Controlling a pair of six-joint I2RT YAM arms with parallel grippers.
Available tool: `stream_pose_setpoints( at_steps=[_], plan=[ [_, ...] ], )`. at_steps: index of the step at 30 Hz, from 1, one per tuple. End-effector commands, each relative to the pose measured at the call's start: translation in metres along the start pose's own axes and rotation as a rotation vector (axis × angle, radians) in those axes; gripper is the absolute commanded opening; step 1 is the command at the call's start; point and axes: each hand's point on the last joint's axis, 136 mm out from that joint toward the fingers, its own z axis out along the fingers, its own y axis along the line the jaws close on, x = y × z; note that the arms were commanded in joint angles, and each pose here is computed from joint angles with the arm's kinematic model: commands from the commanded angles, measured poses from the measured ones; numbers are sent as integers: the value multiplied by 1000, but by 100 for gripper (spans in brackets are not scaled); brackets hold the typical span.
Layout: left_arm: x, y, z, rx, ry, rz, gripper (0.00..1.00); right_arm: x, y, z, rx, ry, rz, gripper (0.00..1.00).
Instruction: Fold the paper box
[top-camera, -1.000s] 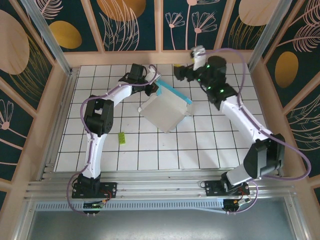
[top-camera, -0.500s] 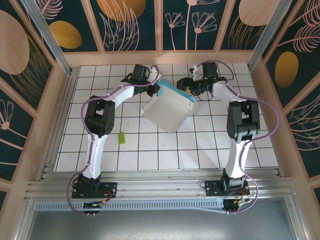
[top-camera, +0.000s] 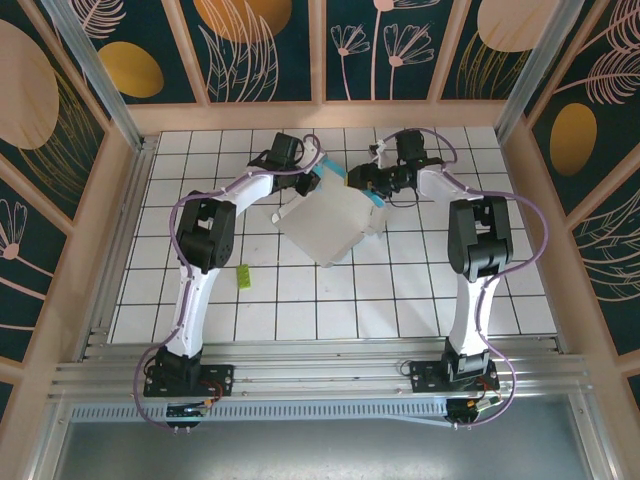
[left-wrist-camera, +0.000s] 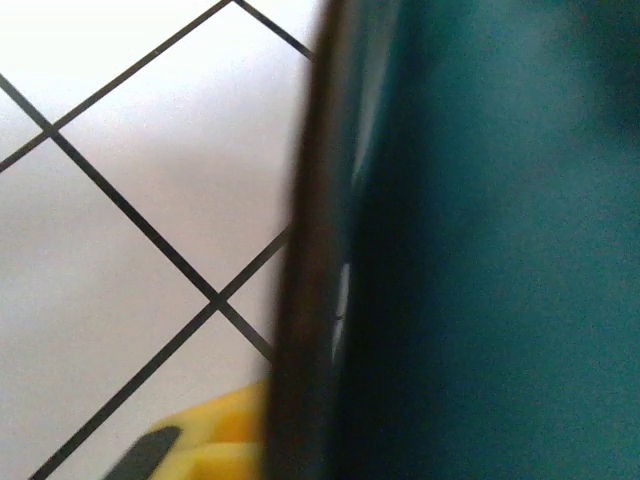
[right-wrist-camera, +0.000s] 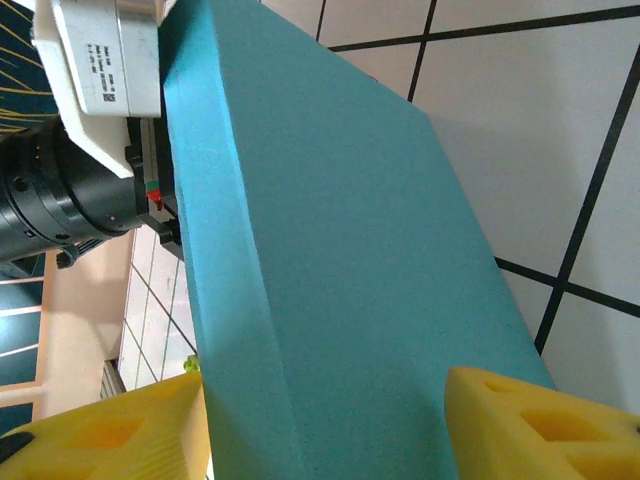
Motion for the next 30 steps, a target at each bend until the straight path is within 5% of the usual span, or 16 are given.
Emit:
stream_pose_setpoints(
  at_steps=[1,8,11,13,20,25,30],
  plan=[
    [18,4,14,-36,59,2,7,7,0,6,3,31,-9,61],
    [14,5,21,-47,26,-4,0,11,-1,14,-2,49,-1,56],
    [15,1,23,-27,25,-6,16,10,2,16,-3,51,-7,56],
    [18,1,25,-32,32,-5,17,10,3,17,-3,53,-9,56],
    [24,4,28,-48,43,-12,0,11,8,19,0,61,-24,56],
    [9,0,17,-35,-12,-5,28,11,9,19,26,67,-50,56],
    [-2,6,7,-76,-37,12,30,8,11,16,43,61,-79,54]
  ],
)
